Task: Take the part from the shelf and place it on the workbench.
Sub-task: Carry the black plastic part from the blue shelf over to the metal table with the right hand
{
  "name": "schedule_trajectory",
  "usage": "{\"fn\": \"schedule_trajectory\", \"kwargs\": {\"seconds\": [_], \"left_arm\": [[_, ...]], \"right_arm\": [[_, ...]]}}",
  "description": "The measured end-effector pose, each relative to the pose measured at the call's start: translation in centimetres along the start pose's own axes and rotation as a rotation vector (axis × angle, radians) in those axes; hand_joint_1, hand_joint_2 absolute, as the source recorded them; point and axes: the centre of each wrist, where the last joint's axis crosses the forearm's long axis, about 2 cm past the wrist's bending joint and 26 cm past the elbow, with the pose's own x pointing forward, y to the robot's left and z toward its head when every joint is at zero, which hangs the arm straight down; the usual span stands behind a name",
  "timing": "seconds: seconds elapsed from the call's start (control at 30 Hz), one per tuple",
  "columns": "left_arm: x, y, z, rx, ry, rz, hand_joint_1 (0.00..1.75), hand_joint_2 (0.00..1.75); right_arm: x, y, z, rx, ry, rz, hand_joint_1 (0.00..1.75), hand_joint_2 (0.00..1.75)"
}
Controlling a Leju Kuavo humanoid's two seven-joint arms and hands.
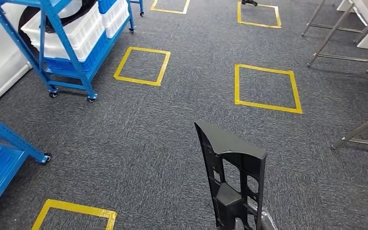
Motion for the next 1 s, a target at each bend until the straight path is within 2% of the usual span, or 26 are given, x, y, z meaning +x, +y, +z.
{"fn": "schedule_trajectory", "kwargs": {"seconds": [0.4,1.0], "left_arm": [[0.7,-0.3,-0.1,-0.003,-0.014,-0.010,0.00,0.00],[0.4,-0.3,-0.1,-0.011,-0.009,-0.038,0.00,0.00]], "right_arm": [[-0.1,0.7,-0.1,-0.009,0.006,-0.018,1.75,1.75],[-0.1,1.3,-0.4,-0.012,0.004,-0.035,1.75,1.75]]}}
